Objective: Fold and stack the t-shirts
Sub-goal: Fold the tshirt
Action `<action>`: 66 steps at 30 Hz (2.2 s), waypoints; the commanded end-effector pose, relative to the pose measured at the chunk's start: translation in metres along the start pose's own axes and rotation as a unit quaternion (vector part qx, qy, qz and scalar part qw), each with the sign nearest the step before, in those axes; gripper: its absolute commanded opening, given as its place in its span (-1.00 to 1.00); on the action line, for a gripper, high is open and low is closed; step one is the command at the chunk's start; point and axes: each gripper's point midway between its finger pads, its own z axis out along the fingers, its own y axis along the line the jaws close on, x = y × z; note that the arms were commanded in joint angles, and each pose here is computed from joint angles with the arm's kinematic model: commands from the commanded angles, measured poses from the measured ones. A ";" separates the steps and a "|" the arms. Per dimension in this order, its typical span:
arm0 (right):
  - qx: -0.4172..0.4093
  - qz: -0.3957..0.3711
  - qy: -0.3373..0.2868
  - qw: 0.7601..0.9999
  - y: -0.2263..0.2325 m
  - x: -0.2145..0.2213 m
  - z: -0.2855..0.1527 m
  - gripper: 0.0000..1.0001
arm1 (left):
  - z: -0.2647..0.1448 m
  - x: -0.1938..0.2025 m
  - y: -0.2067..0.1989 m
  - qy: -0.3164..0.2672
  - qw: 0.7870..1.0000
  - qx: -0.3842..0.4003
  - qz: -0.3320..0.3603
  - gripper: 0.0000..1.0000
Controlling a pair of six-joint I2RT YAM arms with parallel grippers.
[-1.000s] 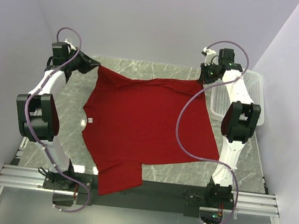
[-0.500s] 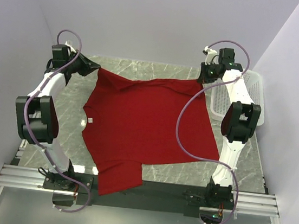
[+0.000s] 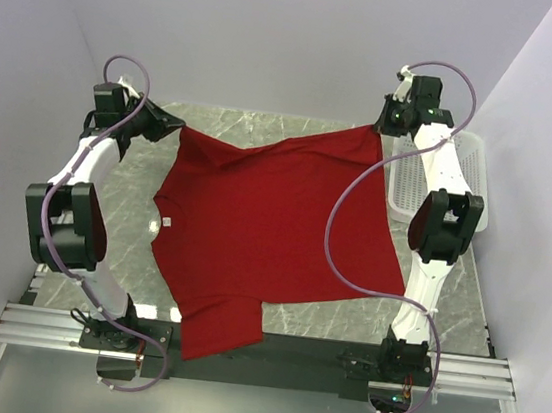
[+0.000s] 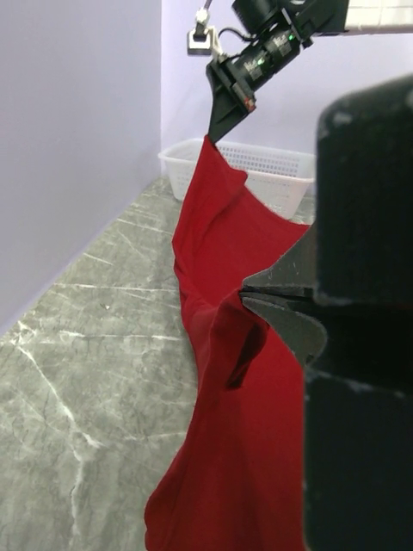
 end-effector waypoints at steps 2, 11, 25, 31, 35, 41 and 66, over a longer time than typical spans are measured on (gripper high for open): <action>0.010 0.014 -0.026 1.000 -0.002 -0.015 -0.006 -1.00 | -0.022 -0.004 -0.032 -0.014 0.999 0.043 0.026 -0.99; -0.056 -0.044 0.005 0.997 0.016 0.000 -0.011 -1.00 | -0.041 0.011 -0.038 -0.010 0.998 0.053 0.023 -0.99; -0.075 -0.089 0.006 0.993 0.007 0.006 -0.039 -1.00 | -0.074 0.054 -0.019 0.007 0.999 0.026 0.020 -0.99; -0.082 -0.106 0.022 0.991 0.005 0.024 -0.042 -1.00 | -0.084 0.074 -0.004 0.014 1.000 0.010 0.007 -0.99; -0.088 -0.120 0.030 0.989 0.004 0.032 -0.046 -1.00 | -0.086 0.085 0.009 0.020 1.000 -0.003 -0.005 -0.99; -0.082 -0.133 0.038 0.987 0.001 0.040 -0.049 -1.00 | -0.090 0.099 0.025 0.023 0.999 -0.022 -0.018 -0.99; -0.062 -0.171 0.057 0.982 -0.010 0.059 -0.053 -1.00 | -0.106 0.118 0.032 0.030 0.999 -0.034 -0.024 -0.99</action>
